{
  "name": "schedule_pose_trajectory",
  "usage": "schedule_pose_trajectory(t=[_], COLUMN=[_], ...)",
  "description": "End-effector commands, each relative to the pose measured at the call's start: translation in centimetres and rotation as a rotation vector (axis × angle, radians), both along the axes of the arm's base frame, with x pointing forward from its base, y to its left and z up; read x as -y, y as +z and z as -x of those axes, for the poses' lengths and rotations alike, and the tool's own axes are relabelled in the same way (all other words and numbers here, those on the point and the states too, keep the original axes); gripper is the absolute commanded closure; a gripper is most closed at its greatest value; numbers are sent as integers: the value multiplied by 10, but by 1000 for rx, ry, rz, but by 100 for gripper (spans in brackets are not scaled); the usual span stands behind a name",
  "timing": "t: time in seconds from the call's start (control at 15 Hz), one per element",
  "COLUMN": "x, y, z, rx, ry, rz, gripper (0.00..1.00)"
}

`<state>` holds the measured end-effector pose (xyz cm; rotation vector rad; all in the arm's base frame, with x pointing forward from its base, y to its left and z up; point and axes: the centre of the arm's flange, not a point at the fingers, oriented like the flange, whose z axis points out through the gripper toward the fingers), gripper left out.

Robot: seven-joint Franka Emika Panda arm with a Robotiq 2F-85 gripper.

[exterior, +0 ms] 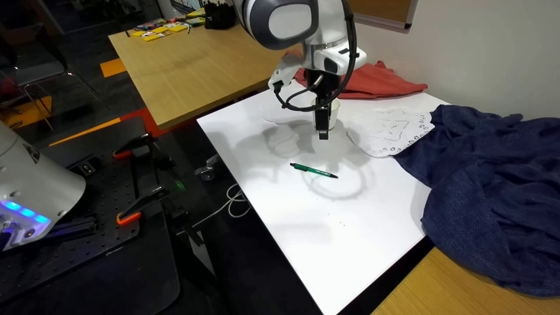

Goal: Remove the pen out of the cup and put it on the table

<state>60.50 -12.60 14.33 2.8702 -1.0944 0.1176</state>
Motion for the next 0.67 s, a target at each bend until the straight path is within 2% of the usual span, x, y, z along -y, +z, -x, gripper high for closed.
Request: schedule_pose_trajectory(t=[0.0,0.27,0.33,0.6], x=[2,0,2,1], y=[42,70,51,50], z=[11,13,-5,-4], rx=[82,144,107,104], ry=[1,3,-5,-5], rz=[-10,-14,6,6], gripper=[0,0,0,0])
